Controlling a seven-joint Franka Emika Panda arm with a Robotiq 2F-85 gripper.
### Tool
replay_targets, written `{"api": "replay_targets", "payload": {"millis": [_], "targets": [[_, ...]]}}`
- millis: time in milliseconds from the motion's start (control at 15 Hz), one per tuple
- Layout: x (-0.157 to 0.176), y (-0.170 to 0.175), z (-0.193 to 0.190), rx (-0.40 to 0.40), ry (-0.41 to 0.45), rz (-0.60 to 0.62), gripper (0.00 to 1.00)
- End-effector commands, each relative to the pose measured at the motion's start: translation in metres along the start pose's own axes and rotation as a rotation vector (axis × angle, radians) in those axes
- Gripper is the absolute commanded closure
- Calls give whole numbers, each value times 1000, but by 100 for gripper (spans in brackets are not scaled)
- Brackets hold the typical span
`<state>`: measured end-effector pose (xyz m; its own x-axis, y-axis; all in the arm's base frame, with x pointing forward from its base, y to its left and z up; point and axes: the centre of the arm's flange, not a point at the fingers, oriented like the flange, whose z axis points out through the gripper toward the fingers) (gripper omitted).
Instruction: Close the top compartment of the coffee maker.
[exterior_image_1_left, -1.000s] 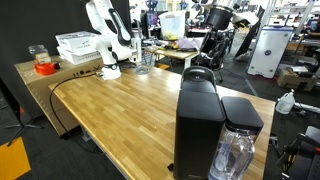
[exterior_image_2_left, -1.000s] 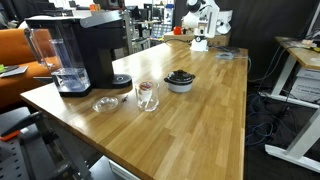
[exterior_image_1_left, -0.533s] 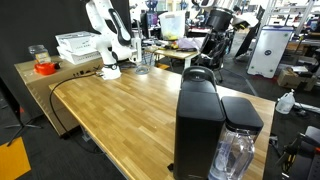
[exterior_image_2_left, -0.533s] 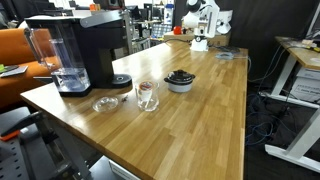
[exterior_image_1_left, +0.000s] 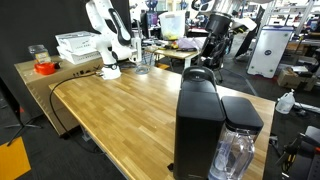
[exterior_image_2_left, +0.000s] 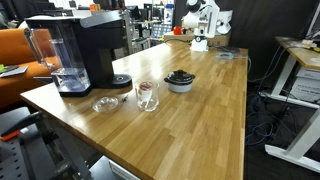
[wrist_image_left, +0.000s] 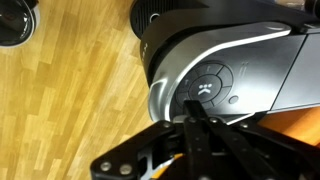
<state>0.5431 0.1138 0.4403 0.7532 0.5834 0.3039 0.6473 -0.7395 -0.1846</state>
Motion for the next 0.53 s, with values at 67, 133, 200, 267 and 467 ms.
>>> {"api": "replay_targets", "payload": {"millis": [67, 133, 200, 267, 467], "targets": [[-8, 13, -4, 13, 14, 13, 100], [-10, 16, -5, 13, 16, 20, 100], [-12, 20, -6, 14, 17, 26, 100], [-14, 23, -6, 17, 19, 33, 100], [-22, 34, -4, 40, 23, 50, 100]]}}
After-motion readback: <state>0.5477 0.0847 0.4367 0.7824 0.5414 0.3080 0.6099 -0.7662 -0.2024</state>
